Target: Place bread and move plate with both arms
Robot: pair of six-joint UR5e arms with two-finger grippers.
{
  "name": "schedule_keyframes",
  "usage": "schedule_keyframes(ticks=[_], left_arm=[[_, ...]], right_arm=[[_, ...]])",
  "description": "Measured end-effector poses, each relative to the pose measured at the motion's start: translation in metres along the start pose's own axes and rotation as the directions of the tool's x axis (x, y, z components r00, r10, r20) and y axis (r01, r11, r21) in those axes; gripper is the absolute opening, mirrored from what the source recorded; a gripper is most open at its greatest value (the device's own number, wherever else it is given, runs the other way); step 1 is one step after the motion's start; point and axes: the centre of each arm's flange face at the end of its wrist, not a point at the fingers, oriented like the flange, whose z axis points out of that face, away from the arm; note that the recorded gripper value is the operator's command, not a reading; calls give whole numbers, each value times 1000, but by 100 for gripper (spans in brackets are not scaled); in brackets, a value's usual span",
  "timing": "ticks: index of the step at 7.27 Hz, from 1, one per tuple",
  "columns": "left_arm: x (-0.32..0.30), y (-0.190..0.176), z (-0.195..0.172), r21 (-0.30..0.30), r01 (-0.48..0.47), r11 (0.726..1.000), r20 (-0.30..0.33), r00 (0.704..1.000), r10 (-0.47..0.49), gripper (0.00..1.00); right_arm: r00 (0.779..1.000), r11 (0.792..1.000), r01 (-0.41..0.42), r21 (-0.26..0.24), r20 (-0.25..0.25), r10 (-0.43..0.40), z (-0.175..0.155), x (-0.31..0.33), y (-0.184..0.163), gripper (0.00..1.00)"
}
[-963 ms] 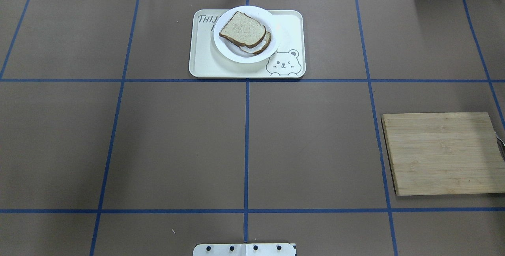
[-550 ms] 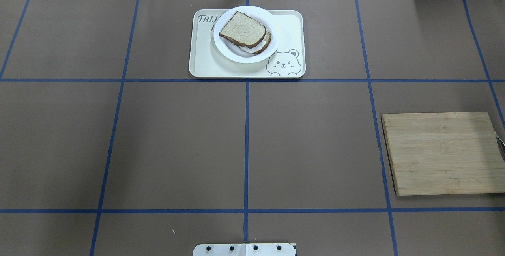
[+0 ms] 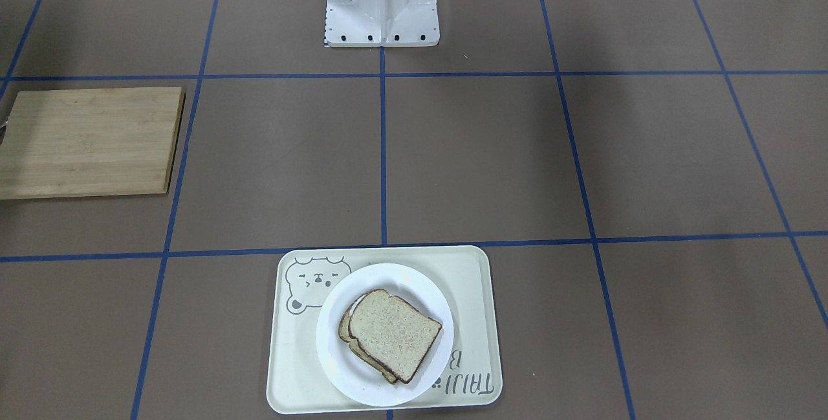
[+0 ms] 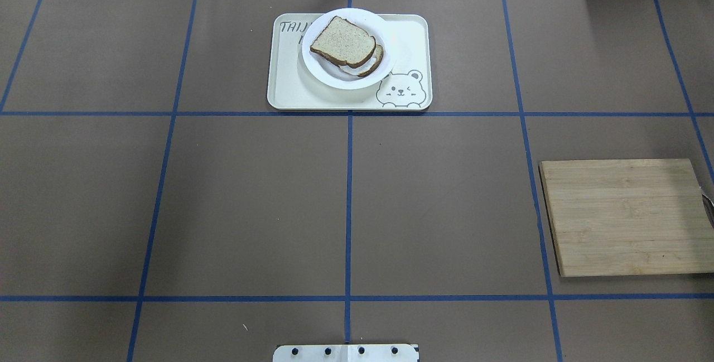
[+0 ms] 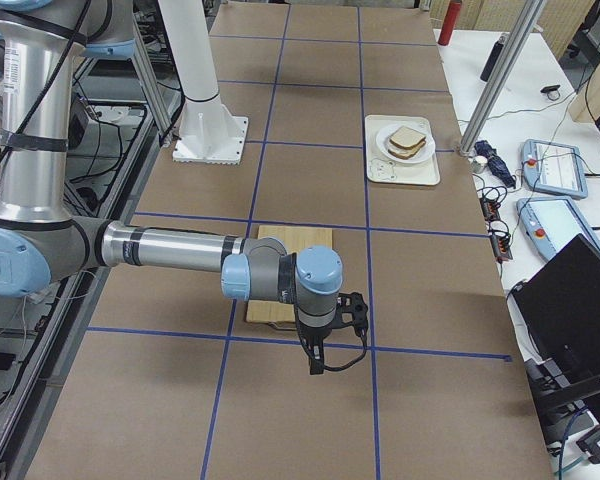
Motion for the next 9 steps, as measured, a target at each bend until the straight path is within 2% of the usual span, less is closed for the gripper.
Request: schedule_keyframes(ticks=[9], left_arm=[[1, 6, 0, -1, 0, 1000, 0, 1000, 0, 98]], right_arm=[[1000, 1000, 2, 0, 0, -2, 0, 1, 1, 100]])
